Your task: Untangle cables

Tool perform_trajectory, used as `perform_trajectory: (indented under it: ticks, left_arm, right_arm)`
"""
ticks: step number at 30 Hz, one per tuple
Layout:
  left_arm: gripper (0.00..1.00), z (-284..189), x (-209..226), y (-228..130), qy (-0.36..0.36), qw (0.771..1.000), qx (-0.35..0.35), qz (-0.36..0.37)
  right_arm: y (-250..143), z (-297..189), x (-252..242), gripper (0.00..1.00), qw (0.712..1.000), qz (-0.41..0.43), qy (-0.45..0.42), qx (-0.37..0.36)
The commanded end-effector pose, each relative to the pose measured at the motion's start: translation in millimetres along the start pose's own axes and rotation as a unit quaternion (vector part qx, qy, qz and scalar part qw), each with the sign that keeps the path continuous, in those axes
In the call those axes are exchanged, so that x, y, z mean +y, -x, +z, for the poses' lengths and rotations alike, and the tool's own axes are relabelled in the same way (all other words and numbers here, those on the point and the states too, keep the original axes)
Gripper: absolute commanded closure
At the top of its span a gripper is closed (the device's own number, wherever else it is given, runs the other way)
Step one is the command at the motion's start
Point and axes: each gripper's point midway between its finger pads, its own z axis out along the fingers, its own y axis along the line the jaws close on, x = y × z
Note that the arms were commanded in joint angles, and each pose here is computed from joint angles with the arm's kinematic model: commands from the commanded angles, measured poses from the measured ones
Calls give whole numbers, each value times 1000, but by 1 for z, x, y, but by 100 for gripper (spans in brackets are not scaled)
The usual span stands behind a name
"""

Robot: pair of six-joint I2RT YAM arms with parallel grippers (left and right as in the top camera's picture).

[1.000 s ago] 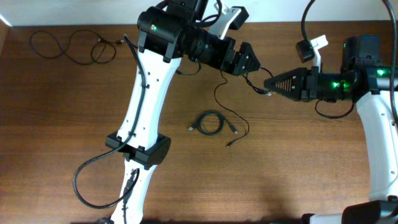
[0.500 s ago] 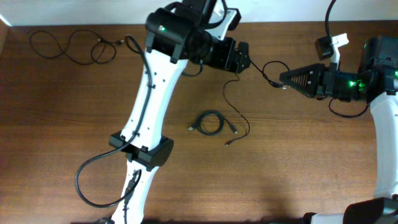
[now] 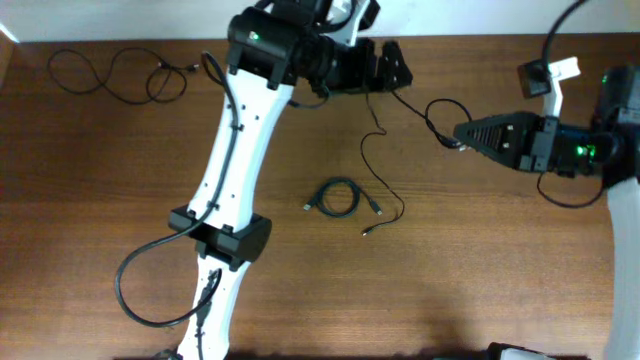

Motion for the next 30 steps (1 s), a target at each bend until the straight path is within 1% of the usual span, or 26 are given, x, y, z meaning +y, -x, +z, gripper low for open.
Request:
perform_trajectory:
  ticks: [1, 3, 4, 5, 7, 8, 10, 13, 16, 18, 19, 21, 24, 27, 28, 30]
  left_arm:
    - [1, -26, 16, 11, 25, 997, -26, 65]
    - [1, -26, 22, 6, 39, 991, -15, 129]
    - [1, -26, 22, 0, 37, 984, -1, 176]
    - [1, -25, 18, -7, 24, 977, 12, 213]
    - [1, -26, 8, -18, -15, 965, 28, 260]
    - [1, -27, -2, -27, -51, 956, 37, 287]
    - [1, -28, -12, -30, -80, 950, 35, 300]
    - [3, -32, -25, -32, -116, 933, 26, 339]
    - [4, -37, -30, -33, -120, 922, 18, 368]
    - [7, -38, -31, -33, -121, 918, 16, 377]
    - [10, -37, -33, -35, -123, 915, 17, 383]
    - [10, -32, -36, -38, -119, 909, 22, 399]
    - [4, -16, -41, -48, -99, 893, 42, 437]
    - [3, -1, -41, -57, -71, 881, 64, 463]
    - [2, 2, -42, -59, -71, 880, 67, 465]
    - [2, 9, -48, -64, -78, 876, 73, 470]
  right_arm:
    - [-3, -3, 17, 96, 1000, -10, 7, -6]
    - [-1, -8, 16, 96, 1000, 1, 2, -14]
    - [2, -13, 12, 96, 1000, 11, -7, -23]
    - [4, -18, 5, 96, 999, 28, -24, -31]
    - [9, -28, -10, 96, 995, 64, -61, -48]
    - [11, -35, -17, 96, 992, 81, -81, -59]
    - [14, -43, -23, 96, 988, 95, -95, -73]
    - [20, -60, -28, 96, 981, 129, -107, -102]
    - [24, -76, -38, 96, 970, 158, -131, -130]
    - [25, -81, -40, 96, 968, 161, -135, -136]
    - [25, -81, -39, 96, 968, 164, -131, -137]
    - [26, -80, -35, 96, 967, 177, -118, -138]
    - [28, -77, -23, 96, 969, 188, -82, -136]
    - [29, -75, -8, 96, 974, 181, -36, -129]
    - [29, -74, -3, 96, 975, 180, -23, -127]
    - [29, -74, -3, 96, 970, 205, -20, -128]
